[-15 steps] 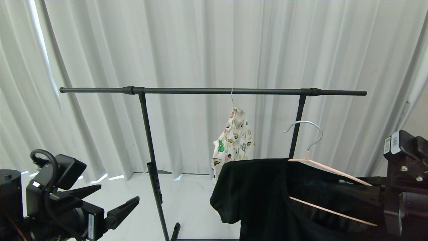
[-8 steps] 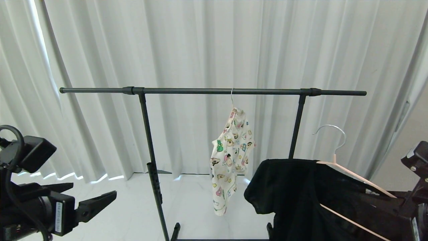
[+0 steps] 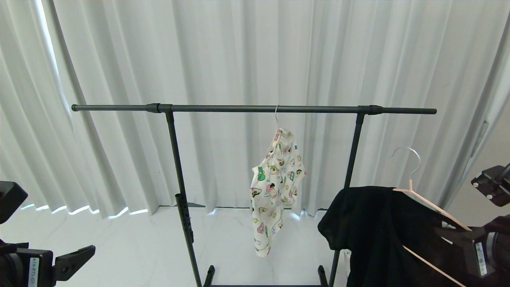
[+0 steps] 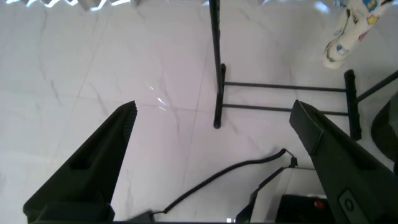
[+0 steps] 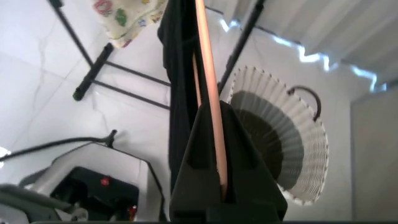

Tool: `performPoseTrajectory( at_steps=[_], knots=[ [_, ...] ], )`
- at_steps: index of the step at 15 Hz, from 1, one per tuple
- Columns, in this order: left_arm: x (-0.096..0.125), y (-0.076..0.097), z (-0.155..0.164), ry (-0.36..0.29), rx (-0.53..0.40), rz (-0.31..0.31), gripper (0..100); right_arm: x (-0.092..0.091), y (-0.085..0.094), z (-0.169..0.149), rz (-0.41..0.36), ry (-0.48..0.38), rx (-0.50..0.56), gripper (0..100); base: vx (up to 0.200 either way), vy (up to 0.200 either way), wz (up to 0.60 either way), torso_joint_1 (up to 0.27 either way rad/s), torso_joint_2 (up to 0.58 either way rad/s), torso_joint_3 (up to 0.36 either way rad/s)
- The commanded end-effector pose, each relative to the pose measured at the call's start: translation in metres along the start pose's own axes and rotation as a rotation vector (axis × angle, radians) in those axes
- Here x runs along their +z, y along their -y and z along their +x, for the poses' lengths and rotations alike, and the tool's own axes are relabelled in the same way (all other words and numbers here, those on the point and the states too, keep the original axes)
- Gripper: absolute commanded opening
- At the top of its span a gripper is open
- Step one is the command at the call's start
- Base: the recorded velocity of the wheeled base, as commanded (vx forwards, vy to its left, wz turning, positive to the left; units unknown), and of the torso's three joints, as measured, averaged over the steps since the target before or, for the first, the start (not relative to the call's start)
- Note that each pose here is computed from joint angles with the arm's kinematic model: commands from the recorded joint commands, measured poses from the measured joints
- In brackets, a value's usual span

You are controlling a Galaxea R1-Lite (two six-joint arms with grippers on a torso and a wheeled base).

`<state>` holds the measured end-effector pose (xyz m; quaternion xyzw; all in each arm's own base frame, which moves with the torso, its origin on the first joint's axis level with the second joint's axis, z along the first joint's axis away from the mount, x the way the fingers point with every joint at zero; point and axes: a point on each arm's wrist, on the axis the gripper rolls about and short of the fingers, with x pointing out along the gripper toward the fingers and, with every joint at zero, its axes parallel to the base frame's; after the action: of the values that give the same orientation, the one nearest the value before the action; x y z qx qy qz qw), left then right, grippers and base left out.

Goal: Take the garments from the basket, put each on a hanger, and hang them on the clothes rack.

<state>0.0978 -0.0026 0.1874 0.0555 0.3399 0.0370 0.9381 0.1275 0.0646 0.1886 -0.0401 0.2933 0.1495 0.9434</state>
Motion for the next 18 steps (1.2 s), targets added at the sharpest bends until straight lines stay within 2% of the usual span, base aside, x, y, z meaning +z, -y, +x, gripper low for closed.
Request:
performPoseTrajectory(
  at_steps=[1, 2, 4, 9, 11, 18],
  knots=[
    [-0.005, 0.000, -0.003, 0.022, -0.003, 0.001, 100, 0.012, -0.003, 0.017, 0.046, -0.032, -0.033, 0, 0.000, 0.000, 0.00, 0.000, 0.00, 0.000],
    [-0.001, 0.000, -0.002, 0.047, -0.002, -0.003, 100, 0.025, -0.004, 0.026, 0.104, -0.022, -0.053, 0, 0.000, 0.000, 0.00, 0.000, 0.00, 0.000],
    [-0.001, 0.001, -0.001, 0.052, -0.003, -0.001, 100, 0.040, -0.007, 0.032, 0.135, 0.000, -0.050, 0, 0.000, 0.000, 0.00, 0.000, 0.00, 0.000],
    [-0.003, 0.001, 0.000, 0.049, -0.003, 0.029, 100, 0.079, -0.014, 0.053, 0.152, 0.116, -0.032, 0, 0.000, 0.000, 0.00, 0.000, 0.00, 0.000],
    [-0.003, 0.001, -0.001, 0.055, -0.004, 0.028, 100, 0.092, -0.016, 0.060, 0.152, 0.137, -0.030, 0, 0.200, 0.000, 0.00, 0.002, 0.01, 0.000],
    [0.000, 0.002, -0.002, 0.087, -0.013, 0.035, 100, 0.099, -0.018, 0.067, 0.114, 0.143, -0.033, 0, 0.200, 0.000, 0.00, 0.002, 0.00, 0.003]
  ],
)
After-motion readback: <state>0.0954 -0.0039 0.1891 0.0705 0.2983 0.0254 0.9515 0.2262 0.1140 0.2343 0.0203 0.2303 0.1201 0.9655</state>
